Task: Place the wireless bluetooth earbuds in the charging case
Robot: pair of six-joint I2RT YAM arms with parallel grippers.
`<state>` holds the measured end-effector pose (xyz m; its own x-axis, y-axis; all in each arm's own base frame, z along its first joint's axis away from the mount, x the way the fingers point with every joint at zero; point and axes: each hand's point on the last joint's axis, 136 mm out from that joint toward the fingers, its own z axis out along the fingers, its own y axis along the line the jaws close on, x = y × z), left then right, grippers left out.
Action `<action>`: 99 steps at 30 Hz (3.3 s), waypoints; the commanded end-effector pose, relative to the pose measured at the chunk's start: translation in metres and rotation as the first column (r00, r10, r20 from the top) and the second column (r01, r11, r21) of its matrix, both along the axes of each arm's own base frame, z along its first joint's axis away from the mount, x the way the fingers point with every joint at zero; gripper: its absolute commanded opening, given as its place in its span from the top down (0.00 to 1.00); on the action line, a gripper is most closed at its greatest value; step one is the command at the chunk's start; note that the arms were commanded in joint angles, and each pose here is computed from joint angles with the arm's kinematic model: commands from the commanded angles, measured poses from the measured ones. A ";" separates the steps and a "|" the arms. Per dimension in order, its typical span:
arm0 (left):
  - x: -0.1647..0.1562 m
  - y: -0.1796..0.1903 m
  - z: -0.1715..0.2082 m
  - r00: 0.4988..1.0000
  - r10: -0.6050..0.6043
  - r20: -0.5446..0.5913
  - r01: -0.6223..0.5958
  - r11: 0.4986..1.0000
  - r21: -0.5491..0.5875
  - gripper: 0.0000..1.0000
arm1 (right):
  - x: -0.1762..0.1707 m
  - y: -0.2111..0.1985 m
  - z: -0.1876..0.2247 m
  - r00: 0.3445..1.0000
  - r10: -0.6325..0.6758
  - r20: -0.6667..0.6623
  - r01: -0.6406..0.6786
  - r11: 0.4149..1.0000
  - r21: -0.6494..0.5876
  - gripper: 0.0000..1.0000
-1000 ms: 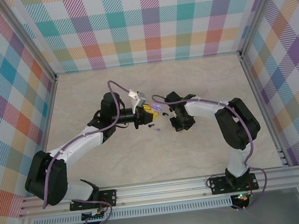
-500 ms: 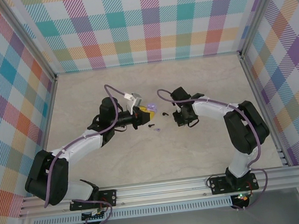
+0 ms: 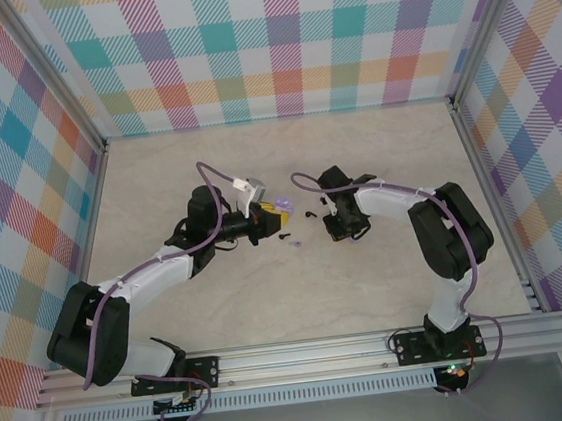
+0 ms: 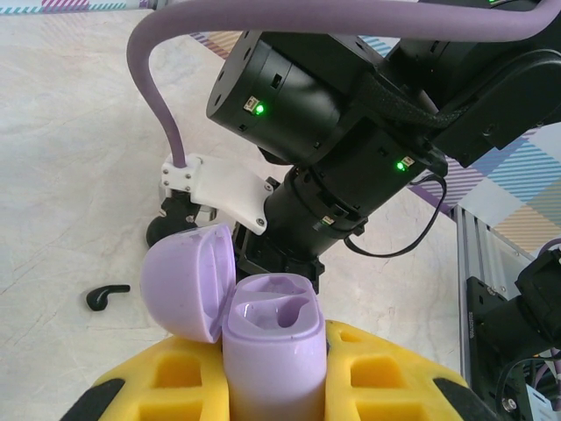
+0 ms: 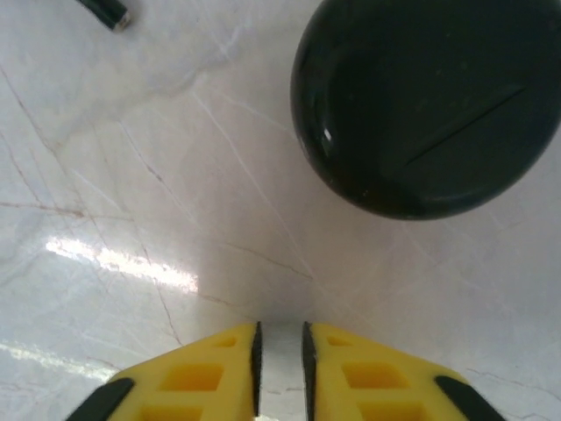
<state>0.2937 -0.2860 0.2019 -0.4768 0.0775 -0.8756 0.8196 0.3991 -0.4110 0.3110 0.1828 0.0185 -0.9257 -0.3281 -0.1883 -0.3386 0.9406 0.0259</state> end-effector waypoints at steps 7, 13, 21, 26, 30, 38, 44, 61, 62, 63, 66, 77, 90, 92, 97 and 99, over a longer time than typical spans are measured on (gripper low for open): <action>0.004 0.004 0.017 0.999 0.017 0.042 -0.016 1.000 -0.023 1.00 | -0.007 -0.014 0.034 0.998 0.066 -0.014 -0.066 0.998 0.013 0.60; 0.003 0.005 0.020 0.998 0.017 0.053 -0.016 1.000 -0.016 1.00 | -0.023 -0.017 0.029 0.981 0.164 -0.103 -0.161 0.986 0.036 0.51; 0.004 0.004 0.020 0.999 0.014 0.052 -0.013 1.000 -0.016 1.00 | -0.019 -0.012 0.019 0.960 0.247 -0.133 -0.244 0.969 0.042 0.50; 0.003 0.005 0.020 0.999 0.014 0.053 -0.014 1.000 -0.010 1.00 | -0.016 -0.016 0.008 0.951 0.264 -0.159 -0.266 0.964 0.008 0.50; 0.003 0.005 0.019 0.999 0.016 0.052 -0.015 1.000 -0.008 1.00 | -0.017 -0.019 0.003 0.949 0.261 -0.180 -0.267 0.964 -0.009 0.51; 0.004 0.005 0.017 0.998 0.015 0.053 -0.015 1.000 -0.002 1.00 | -0.027 -0.025 -0.006 0.951 0.218 -0.221 -0.229 0.973 -0.025 0.59; 0.005 0.005 0.016 0.998 0.014 0.056 -0.014 1.000 -0.001 1.00 | -0.027 -0.032 -0.011 0.963 0.099 -0.251 -0.121 0.990 -0.078 0.68; 0.005 0.004 0.018 0.998 0.014 0.060 -0.014 1.000 -0.004 1.00 | 0.005 -0.001 0.004 0.936 -0.263 -0.233 0.273 0.962 0.013 0.83; 0.005 0.004 0.018 0.998 0.015 0.061 -0.014 1.000 -0.004 1.00 | 0.007 0.003 0.005 0.933 -0.274 -0.231 0.289 0.957 0.032 0.83; 0.006 0.004 0.018 0.998 0.015 0.061 -0.015 1.000 -0.004 1.00 | 0.009 0.006 0.005 0.929 -0.290 -0.230 0.309 0.949 0.053 0.83; 0.006 0.004 0.018 0.998 0.016 0.063 -0.016 1.000 -0.005 1.00 | 0.015 0.012 0.005 0.919 -0.326 -0.220 0.352 0.932 0.086 0.81; 0.005 0.004 0.019 0.998 0.017 0.062 -0.017 1.000 -0.003 1.00 | 0.016 -0.003 0.004 0.972 -0.161 -0.170 0.164 0.986 0.006 0.54; 0.007 0.003 0.019 0.998 0.015 0.061 -0.015 1.000 -0.004 1.00 | 0.016 0.013 0.007 0.970 0.210 -0.124 -0.202 0.977 0.072 0.56; 0.007 0.003 0.020 0.998 0.016 0.063 -0.016 1.000 -0.004 1.00 | 0.015 0.018 0.007 0.958 0.262 -0.118 -0.255 0.964 0.074 0.57; 0.007 0.004 0.020 0.998 0.017 0.065 -0.017 1.000 -0.001 1.00 | 0.013 0.016 -0.001 0.947 0.288 -0.141 -0.288 0.957 0.023 0.60; 0.006 0.004 0.019 0.998 0.017 0.065 -0.017 1.000 0.001 1.00 | 0.011 0.013 -0.004 0.943 0.294 -0.154 -0.299 0.954 -0.006 0.60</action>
<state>0.2948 -0.2840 0.2022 -0.4671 0.0869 -0.8799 0.8201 0.4147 -0.3943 0.3260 0.1991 0.0212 -0.8304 -0.5506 -0.0857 -0.5569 0.8251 0.0952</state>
